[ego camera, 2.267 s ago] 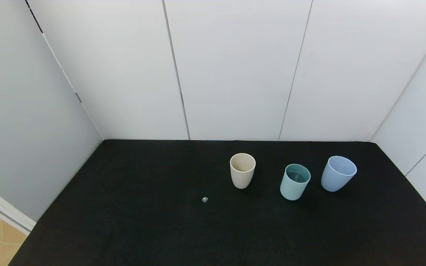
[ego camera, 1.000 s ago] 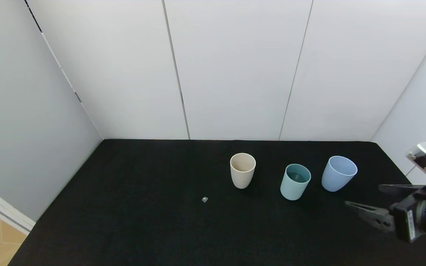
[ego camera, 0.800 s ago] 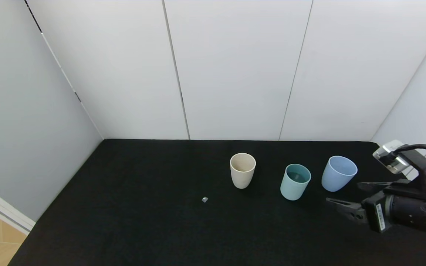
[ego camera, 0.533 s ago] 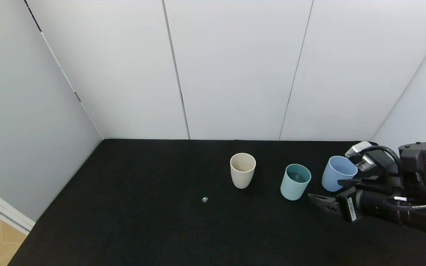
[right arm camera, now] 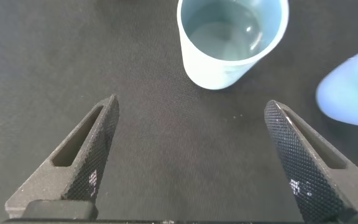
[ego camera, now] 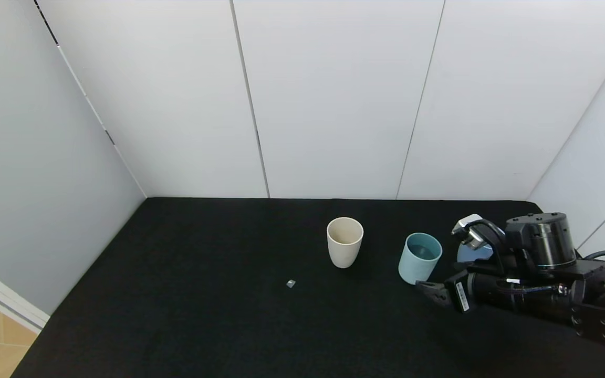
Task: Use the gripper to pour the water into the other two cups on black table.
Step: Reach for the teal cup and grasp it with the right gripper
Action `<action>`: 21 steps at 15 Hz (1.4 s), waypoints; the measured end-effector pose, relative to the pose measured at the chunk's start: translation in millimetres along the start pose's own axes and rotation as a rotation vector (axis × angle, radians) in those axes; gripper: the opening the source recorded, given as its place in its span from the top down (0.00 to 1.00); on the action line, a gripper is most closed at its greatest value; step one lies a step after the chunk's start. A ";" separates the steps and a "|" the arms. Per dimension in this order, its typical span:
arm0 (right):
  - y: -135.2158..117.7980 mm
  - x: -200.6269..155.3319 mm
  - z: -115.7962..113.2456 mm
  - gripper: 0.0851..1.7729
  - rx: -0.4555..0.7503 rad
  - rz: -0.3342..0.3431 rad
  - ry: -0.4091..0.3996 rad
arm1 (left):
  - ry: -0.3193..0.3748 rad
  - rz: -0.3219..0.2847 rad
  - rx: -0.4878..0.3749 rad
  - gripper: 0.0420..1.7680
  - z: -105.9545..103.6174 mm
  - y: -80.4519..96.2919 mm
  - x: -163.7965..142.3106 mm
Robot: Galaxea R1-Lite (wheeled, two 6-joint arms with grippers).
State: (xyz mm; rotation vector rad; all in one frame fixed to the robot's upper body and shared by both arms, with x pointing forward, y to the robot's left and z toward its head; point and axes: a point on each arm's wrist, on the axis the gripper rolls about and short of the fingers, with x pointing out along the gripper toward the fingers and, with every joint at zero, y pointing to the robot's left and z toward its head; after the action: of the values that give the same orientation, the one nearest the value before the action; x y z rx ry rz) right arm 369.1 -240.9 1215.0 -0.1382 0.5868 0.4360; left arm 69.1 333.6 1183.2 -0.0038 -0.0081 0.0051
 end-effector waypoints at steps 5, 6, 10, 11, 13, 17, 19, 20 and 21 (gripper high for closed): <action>-1.5 25.0 -0.2 0.04 0.004 0.002 0.031 | 0.000 0.000 0.000 0.03 0.0 0.0 0.0; -2.3 29.7 0.4 0.04 0.005 0.002 0.032 | 0.000 0.000 0.000 0.03 0.0 0.0 0.0; -6.1 51.1 1.7 0.04 0.008 -0.042 0.023 | 0.000 0.000 0.000 0.03 0.0 0.0 0.0; -6.7 56.7 2.3 0.04 0.007 -0.053 0.013 | 0.000 0.000 0.000 0.03 0.0 0.0 0.0; -8.2 66.2 2.6 0.04 0.008 -0.059 0.007 | 0.000 0.000 0.000 0.03 0.0 0.0 0.0; -12.9 77.0 4.4 0.04 0.016 -0.068 0.001 | 0.000 -0.001 0.000 0.03 0.0 0.0 0.0; -14.3 80.1 5.6 0.04 0.018 -0.071 -0.015 | 0.000 0.000 0.000 0.03 0.0 0.0 0.0; -14.9 81.1 5.7 0.04 0.018 -0.073 -0.020 | 0.000 0.000 0.000 0.03 0.0 0.0 0.0; -15.1 82.2 5.2 0.04 0.019 -0.073 -0.019 | 0.000 0.000 0.000 0.03 0.0 0.0 0.0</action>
State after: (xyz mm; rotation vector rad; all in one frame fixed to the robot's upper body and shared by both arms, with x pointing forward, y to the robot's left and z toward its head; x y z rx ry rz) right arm 439.5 -223.7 1173.1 -0.1370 0.5651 0.3610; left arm 69.1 333.6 1183.2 -0.0043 -0.0081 0.0051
